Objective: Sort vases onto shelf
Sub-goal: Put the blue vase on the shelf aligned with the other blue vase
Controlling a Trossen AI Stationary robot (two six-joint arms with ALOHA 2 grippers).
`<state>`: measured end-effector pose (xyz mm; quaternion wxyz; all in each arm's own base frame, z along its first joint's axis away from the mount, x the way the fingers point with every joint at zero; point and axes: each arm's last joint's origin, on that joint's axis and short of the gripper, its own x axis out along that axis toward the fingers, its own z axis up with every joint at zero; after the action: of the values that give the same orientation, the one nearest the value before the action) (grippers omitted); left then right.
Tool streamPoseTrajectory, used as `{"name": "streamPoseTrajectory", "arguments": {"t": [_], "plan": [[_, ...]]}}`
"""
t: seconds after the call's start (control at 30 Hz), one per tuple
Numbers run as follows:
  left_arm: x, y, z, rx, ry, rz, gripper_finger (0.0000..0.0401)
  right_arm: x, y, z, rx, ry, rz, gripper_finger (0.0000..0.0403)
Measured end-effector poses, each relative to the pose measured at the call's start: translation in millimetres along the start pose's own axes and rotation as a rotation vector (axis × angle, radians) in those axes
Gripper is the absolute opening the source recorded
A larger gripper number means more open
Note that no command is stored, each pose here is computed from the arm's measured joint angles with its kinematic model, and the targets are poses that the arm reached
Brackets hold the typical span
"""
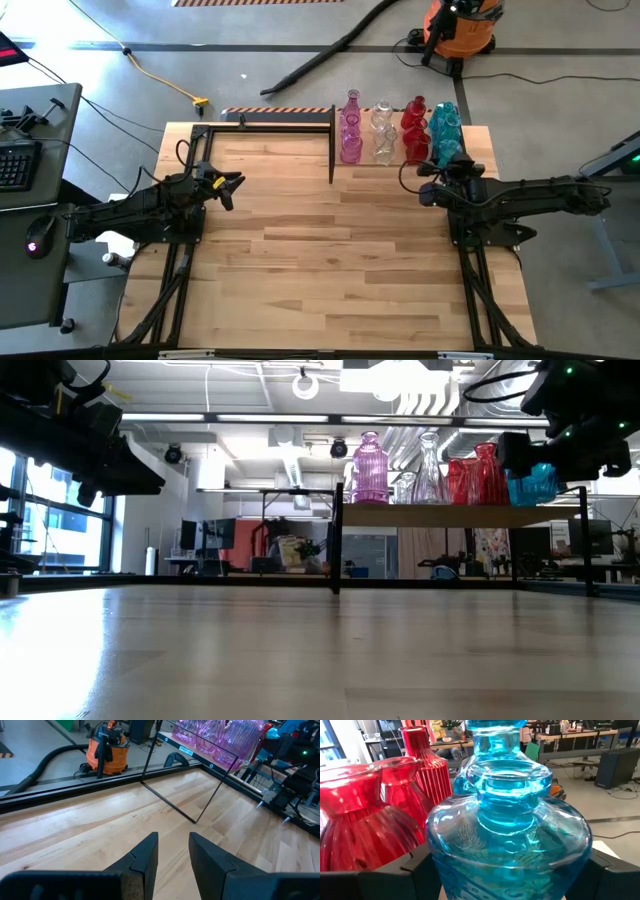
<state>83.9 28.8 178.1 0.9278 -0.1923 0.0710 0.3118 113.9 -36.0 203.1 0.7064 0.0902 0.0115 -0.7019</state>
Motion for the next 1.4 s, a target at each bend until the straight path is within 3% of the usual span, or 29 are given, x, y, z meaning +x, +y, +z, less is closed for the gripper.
{"name": "streamPoseTrajectory", "arguments": {"t": [0.73,1.03,1.4], "plan": [[0.0,0.0,0.0,0.0,0.0,0.0,0.0101,0.3,-0.5,-0.9,-0.074,-0.037,-0.019,0.0292],[0.0,0.0,0.0,-0.001,0.0,0.0,0.0101,2.6,0.8,-2.9,-0.07,-0.057,-0.046,0.0345],[0.0,0.0,0.0,0.0,0.0,0.0,0.0101,3.7,2.5,-3.7,-0.064,-0.054,-0.051,0.0345]]}}
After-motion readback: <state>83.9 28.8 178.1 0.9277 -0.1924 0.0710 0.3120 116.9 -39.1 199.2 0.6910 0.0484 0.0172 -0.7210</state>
